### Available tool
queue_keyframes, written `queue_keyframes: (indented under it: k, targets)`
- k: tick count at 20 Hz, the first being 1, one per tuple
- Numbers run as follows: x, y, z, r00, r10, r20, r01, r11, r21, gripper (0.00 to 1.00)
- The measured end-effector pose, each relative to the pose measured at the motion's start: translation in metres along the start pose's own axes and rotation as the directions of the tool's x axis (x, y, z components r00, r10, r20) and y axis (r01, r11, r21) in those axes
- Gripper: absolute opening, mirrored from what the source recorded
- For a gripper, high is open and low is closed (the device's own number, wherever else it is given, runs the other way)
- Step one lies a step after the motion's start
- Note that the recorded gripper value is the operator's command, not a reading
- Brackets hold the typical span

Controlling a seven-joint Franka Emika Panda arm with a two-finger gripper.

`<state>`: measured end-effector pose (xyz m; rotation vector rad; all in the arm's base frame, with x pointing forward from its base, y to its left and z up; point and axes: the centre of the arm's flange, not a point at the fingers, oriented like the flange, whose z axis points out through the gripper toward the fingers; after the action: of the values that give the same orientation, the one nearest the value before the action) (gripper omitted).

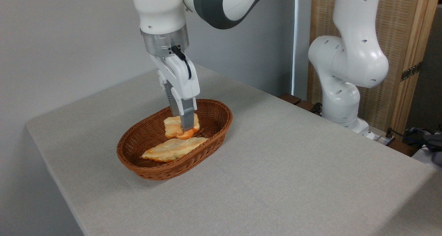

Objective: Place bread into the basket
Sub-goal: 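Lift the bread roll and carry it over the wicker basket, then lower the roll into the basket and open the gripper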

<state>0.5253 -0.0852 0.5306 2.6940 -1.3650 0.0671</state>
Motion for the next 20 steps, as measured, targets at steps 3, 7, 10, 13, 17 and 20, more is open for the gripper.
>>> queue_keyframes:
  k: [3,7,10,13,17,20]
  targets:
    - [0.009,0.006,-0.003,0.999,-0.032,-0.012,0.032,0.999,0.014,1.0]
    - [0.014,0.01,0.002,1.0,-0.023,-0.005,0.023,1.0,0.009,1.0]
    - [0.015,0.009,0.003,1.0,-0.023,-0.003,0.023,1.0,0.007,1.0]
    - [0.014,0.009,0.003,1.0,-0.023,-0.003,0.023,1.0,0.007,1.0]
    - [0.014,0.009,0.003,1.0,-0.022,-0.003,0.022,1.0,0.007,1.0]
    - [0.014,0.009,0.003,1.0,-0.02,-0.003,0.02,1.0,0.008,1.0]
